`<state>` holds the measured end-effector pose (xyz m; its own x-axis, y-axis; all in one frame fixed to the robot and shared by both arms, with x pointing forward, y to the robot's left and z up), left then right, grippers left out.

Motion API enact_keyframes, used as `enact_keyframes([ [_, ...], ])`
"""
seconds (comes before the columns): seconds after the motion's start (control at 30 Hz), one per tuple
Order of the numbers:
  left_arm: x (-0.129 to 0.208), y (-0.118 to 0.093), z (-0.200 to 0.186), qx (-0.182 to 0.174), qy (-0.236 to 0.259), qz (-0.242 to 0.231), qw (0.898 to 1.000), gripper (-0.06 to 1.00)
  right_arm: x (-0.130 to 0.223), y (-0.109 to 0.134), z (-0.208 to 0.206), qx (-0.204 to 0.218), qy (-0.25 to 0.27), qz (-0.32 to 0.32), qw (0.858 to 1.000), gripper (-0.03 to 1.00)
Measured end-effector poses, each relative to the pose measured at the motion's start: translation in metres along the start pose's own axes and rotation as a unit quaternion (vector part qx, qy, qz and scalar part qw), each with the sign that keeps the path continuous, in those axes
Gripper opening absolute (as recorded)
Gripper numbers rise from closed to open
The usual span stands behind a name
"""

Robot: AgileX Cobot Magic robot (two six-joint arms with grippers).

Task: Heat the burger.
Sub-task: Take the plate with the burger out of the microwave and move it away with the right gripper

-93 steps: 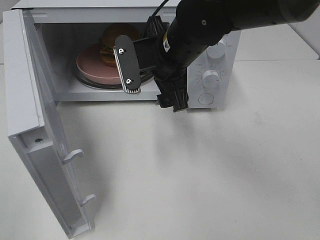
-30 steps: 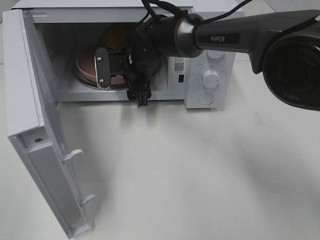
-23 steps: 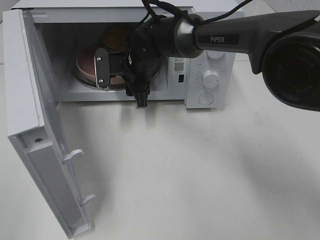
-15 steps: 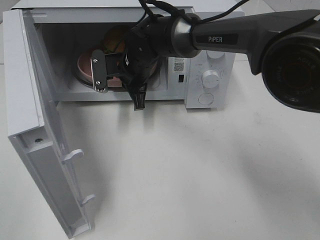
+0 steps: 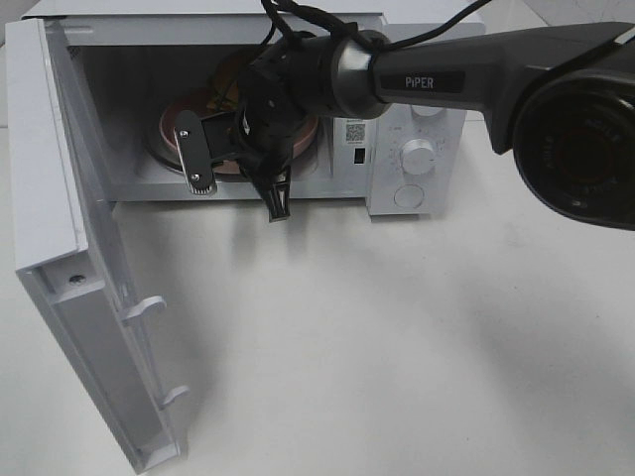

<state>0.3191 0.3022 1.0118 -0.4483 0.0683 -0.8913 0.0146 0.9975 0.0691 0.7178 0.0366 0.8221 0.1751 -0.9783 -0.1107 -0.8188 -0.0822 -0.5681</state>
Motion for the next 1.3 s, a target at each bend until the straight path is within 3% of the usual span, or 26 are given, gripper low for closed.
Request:
enact_keyframes([
  [0.8,0.000,0.000,0.000,0.000,0.000,0.000,1.000,0.99,0.003,0.024,-0.039,0.001,-0.024,-0.026,0.999,0.13],
  [1.3,0.000,0.000,0.000,0.000,0.000,0.000,1.000,0.99,0.000,0.059,-0.070,-0.008,-0.042,-0.060,0.997,0.13],
])
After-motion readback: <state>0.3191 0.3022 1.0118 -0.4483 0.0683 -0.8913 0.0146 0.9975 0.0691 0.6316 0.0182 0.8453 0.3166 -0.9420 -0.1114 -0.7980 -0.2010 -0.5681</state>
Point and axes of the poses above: a point on each arm's last joint axis where the gripper is mounted, z pointing out along that axis toward the gripper, y along the wrist's bending axis when the last joint is at zero, x = y × z, the point moved 10 cm from there along z, pointing out along that axis toward the gripper, and after that the axes turned 8 degrees about z, right-handed, at the moved point
